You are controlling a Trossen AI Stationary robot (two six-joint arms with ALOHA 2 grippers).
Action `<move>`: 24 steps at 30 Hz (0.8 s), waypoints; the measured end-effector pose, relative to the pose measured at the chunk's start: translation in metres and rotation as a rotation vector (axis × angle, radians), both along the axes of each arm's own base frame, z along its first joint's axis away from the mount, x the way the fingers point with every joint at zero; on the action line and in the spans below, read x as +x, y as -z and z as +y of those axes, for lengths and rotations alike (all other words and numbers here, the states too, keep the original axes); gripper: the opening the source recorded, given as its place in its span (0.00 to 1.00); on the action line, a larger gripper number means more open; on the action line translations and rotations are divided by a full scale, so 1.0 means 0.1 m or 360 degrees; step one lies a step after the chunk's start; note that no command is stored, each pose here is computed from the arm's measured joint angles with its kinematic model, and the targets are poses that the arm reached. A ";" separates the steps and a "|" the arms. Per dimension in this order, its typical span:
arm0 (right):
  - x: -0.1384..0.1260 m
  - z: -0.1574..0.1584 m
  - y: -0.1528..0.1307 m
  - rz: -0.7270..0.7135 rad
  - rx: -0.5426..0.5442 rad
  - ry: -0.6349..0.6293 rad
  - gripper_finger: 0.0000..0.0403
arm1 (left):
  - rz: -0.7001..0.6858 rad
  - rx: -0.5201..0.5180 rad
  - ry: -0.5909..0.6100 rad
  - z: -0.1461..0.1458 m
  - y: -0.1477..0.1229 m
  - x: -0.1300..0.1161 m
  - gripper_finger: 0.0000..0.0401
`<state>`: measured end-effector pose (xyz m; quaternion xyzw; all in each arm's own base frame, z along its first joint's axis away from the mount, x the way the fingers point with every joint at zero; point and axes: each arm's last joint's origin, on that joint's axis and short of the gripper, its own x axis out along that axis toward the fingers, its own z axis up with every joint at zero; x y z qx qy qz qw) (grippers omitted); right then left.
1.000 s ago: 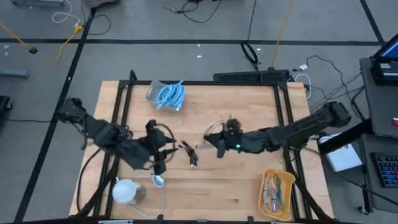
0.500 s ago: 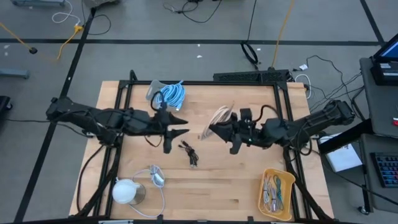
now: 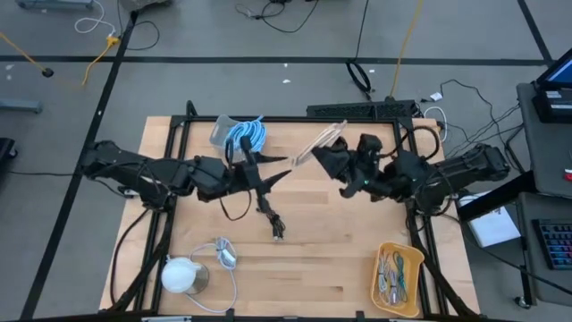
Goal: Pick & Place USB Port
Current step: Put the brown HDMI cable into the gray bin
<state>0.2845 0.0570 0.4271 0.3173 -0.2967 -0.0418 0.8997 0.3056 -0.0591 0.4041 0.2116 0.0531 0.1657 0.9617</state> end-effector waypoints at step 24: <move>0.28 -0.11 0.16 -0.0160 -0.0120 -0.0087 0.02 | -0.0146 -0.0125 -0.0070 0.11 -0.26 0.06 0.23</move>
